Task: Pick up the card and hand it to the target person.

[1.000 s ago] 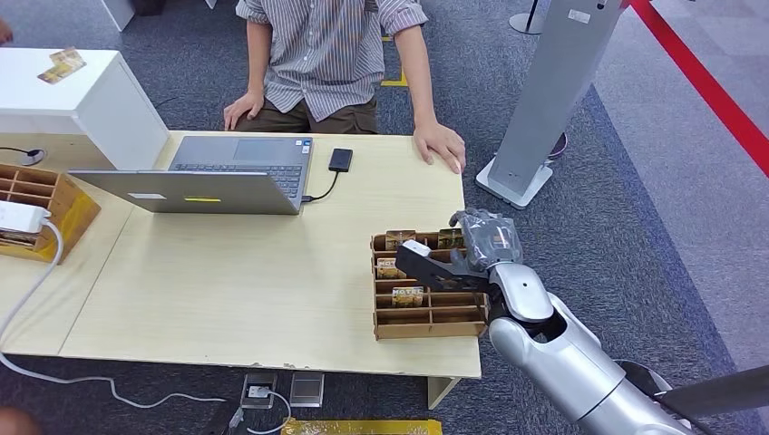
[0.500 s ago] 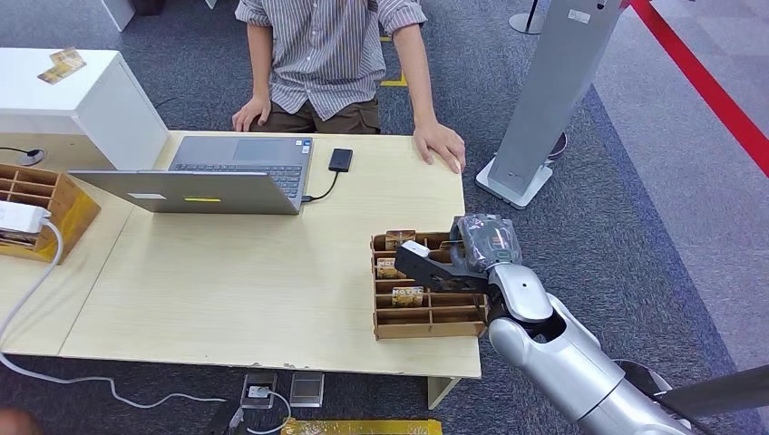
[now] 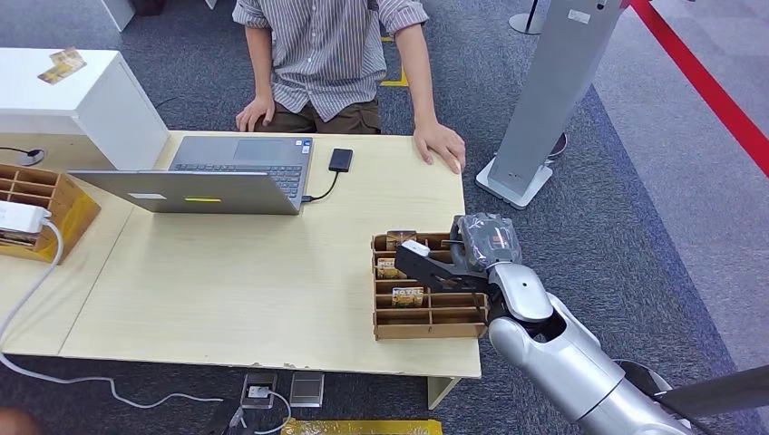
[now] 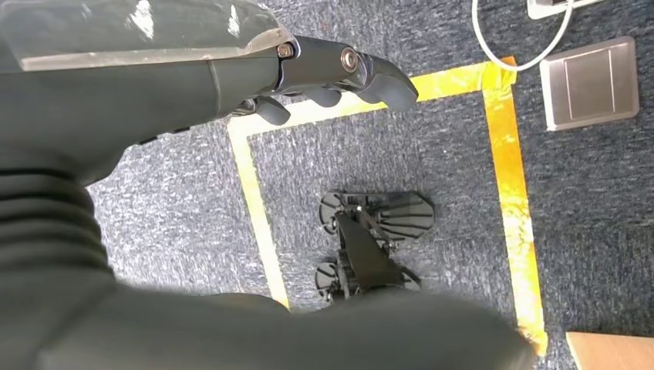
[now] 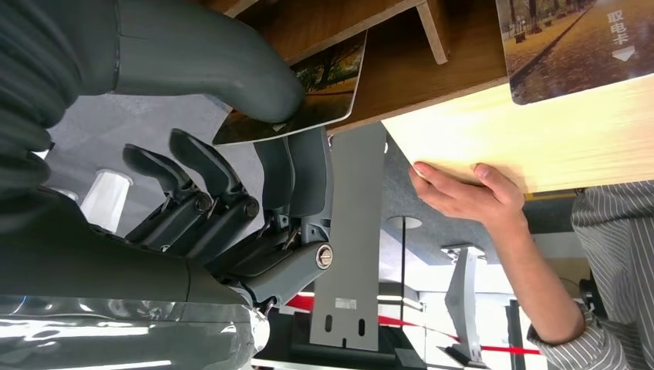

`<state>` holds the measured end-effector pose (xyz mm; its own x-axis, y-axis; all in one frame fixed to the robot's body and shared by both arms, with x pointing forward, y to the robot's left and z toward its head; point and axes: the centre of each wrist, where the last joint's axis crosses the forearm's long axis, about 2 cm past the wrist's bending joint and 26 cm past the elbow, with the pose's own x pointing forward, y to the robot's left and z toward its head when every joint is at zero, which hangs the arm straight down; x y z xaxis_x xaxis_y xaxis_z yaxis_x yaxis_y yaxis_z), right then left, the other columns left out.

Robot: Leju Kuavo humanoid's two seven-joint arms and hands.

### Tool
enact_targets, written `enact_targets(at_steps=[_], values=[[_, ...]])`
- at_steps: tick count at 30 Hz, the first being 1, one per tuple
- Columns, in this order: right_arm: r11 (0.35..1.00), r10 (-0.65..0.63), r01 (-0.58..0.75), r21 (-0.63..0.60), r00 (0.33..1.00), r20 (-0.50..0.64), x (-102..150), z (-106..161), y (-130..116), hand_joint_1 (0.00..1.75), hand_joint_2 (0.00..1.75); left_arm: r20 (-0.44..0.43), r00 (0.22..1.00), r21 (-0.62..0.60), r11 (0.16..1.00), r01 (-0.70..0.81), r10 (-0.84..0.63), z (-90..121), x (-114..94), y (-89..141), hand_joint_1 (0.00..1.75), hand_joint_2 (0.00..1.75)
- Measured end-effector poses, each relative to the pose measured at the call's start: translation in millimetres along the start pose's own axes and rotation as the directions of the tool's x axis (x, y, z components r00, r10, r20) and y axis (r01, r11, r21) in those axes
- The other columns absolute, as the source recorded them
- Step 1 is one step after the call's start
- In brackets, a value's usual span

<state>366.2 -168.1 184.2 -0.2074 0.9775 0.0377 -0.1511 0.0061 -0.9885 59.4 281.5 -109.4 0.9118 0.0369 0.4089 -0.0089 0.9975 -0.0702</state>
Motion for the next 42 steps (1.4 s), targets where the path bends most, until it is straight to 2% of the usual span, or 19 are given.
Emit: enact_targets(at_steps=[15, 20, 24, 29, 34, 39, 42], values=[[0.999, -0.032, 0.032, -0.032, 0.999, 0.002, 4.7, 1.0, -4.5, 1.75, 1.75, -0.020, 1.000, 0.009, 1.000, 0.004, -0.004, 0.1, -0.3, 0.3, 0.00, 1.75], [0.997, -0.063, 0.062, -0.055, 0.998, -0.017, 4.9, 5.7, -18.5, 1.75, 1.75, -0.019, 1.000, 0.010, 1.000, 0.001, -0.001, 0.2, -0.5, 0.7, 0.00, 1.75], [0.995, -0.087, 0.086, -0.043, 0.996, -0.025, 4.1, 11.6, -40.9, 1.75, 1.75, -0.020, 1.000, 0.012, 1.000, -0.004, 0.005, 0.2, -0.6, 1.4, 0.00, 1.75], [0.987, -0.158, 0.158, -0.024, 0.987, 0.029, 3.9, 25.7, -72.2, 1.75, 1.75, -0.021, 1.000, 0.015, 1.000, -0.012, 0.013, 0.4, -0.7, 3.1, 0.00, 1.75], [0.976, -0.192, 0.201, -0.090, 0.977, 0.092, 4.5, 40.2, -100.3, 1.75, 1.75, -0.022, 1.000, 0.017, 1.000, -0.020, 0.020, 0.4, -0.7, 3.6, 0.00, 1.75], [0.965, -0.194, 0.221, -0.142, 0.964, 0.182, 7.2, 45.8, -108.4, 1.75, 1.75, -0.020, 1.000, 0.005, 1.000, -0.019, 0.020, 0.2, -0.2, 3.2, 0.00, 1.75], [0.946, -0.187, 0.244, -0.214, 0.948, 0.257, 10.4, 44.0, -106.5, 1.75, 1.75, -0.019, 1.000, -0.003, 1.000, -0.015, 0.015, 0.1, 0.3, 2.8, 0.00, 1.75]])
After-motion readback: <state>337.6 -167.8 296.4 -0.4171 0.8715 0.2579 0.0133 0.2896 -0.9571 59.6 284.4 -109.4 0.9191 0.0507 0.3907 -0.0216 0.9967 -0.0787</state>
